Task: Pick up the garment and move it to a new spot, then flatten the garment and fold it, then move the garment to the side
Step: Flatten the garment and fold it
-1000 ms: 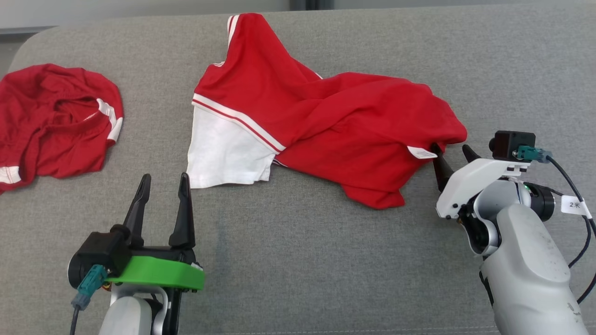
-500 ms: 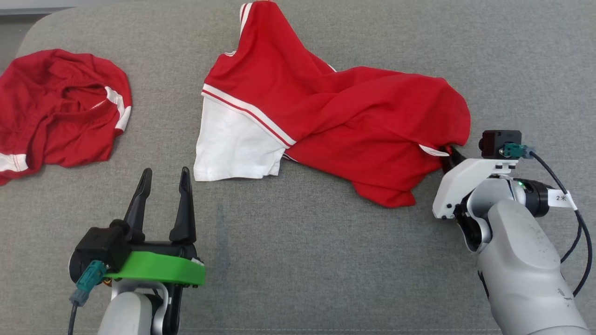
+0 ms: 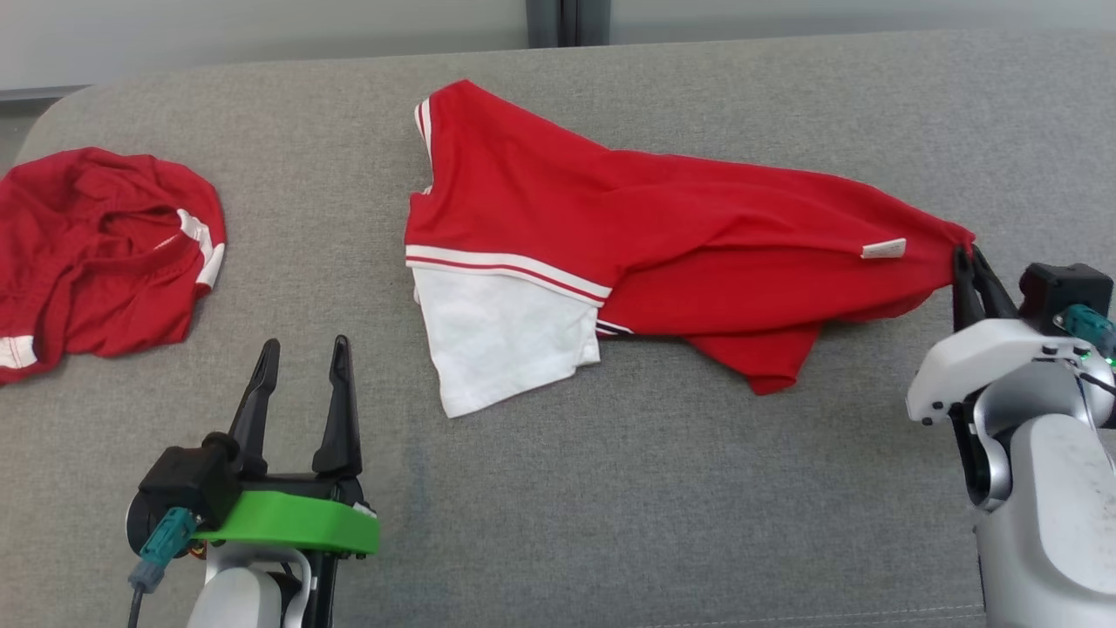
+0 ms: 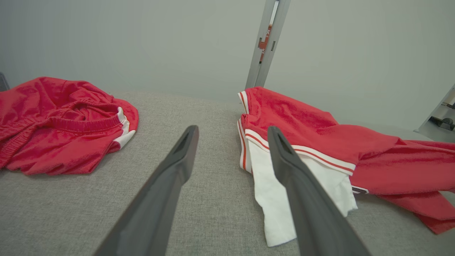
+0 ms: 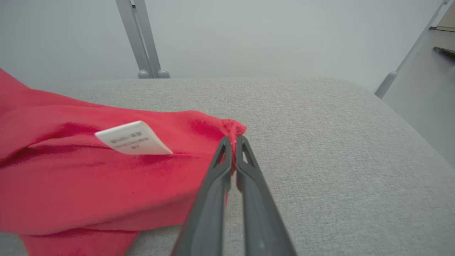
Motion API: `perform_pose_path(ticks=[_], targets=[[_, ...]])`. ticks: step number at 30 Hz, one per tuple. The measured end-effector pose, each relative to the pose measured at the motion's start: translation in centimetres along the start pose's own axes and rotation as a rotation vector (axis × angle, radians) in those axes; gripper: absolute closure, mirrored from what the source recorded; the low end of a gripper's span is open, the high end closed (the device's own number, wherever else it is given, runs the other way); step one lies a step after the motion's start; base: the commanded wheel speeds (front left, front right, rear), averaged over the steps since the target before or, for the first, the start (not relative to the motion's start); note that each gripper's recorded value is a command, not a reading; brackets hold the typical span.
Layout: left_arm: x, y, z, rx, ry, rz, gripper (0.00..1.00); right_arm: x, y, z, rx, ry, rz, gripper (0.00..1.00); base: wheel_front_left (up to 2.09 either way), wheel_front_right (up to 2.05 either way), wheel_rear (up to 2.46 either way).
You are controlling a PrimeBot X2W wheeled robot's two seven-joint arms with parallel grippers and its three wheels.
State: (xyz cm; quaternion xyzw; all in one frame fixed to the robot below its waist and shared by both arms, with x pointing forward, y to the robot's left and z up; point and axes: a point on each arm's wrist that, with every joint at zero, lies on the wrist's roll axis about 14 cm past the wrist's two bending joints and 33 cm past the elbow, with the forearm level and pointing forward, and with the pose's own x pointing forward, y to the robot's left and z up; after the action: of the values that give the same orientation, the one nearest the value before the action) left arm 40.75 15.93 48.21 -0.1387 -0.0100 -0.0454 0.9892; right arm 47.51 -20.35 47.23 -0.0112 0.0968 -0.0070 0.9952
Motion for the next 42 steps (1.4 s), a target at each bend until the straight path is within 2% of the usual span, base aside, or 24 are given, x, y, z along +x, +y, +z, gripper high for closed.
perform_pose_path(ticks=[3, 8, 9, 10, 14, 21, 28, 32, 38, 42], targets=[[0.2, -0.6, 0.1, -0.004, -0.004, -0.016, 0.0, -1.7, -1.9, 0.2, -0.02, -0.003, -0.05, 1.0, 0.0, 0.0, 0.0], [0.5, -1.2, -0.5, -0.009, 0.01, -0.036, 0.0, -3.3, -3.8, -2.7, -0.05, 0.099, -0.1, 1.0, 0.0, 0.0, 0.0], [0.5, -1.2, -0.6, -0.009, 0.012, -0.036, 0.0, -3.3, -4.0, -3.4, -0.049, 0.124, -0.106, 0.56, 0.0, 0.0, 0.0], [0.6, -1.2, -0.7, -0.009, 0.016, -0.036, 0.0, -3.5, -4.2, -4.4, -0.042, 0.158, -0.112, 0.0, 0.0, 0.0, 0.0], [0.4, -0.7, -0.8, -0.007, 0.021, -0.022, 0.0, -3.7, -4.2, -6.1, -0.019, 0.208, -0.115, 0.0, 0.0, 0.0, 0.0], [-0.5, -0.1, -0.5, -0.003, 0.019, 0.0, 0.0, -4.7, -4.5, -2.9, 0.005, 0.028, -0.122, 0.0, 0.0, 0.0, 0.0], [-1.7, 0.2, -0.2, 0.001, 0.015, 0.015, 0.0, -6.0, 0.3, 1.5, -0.016, -0.163, 0.024, 0.0, 0.0, 0.0, 0.0], [-2.0, 0.1, 0.1, 0.002, 0.008, 0.014, 0.0, -6.8, 2.9, 2.8, -0.018, -0.202, 0.109, 0.0, 0.0, 0.0, 0.0], [-2.8, -0.2, 0.3, 0.007, 0.003, 0.006, 0.0, -8.2, 3.9, 4.5, -0.002, -0.273, 0.147, 0.0, 0.0, 0.0, 0.0], [-3.6, -0.4, 0.4, 0.007, 0.003, 0.004, 0.0, -9.4, 3.7, 4.2, 0.026, -0.284, 0.137, 0.0, 0.0, 0.0, 0.0]])
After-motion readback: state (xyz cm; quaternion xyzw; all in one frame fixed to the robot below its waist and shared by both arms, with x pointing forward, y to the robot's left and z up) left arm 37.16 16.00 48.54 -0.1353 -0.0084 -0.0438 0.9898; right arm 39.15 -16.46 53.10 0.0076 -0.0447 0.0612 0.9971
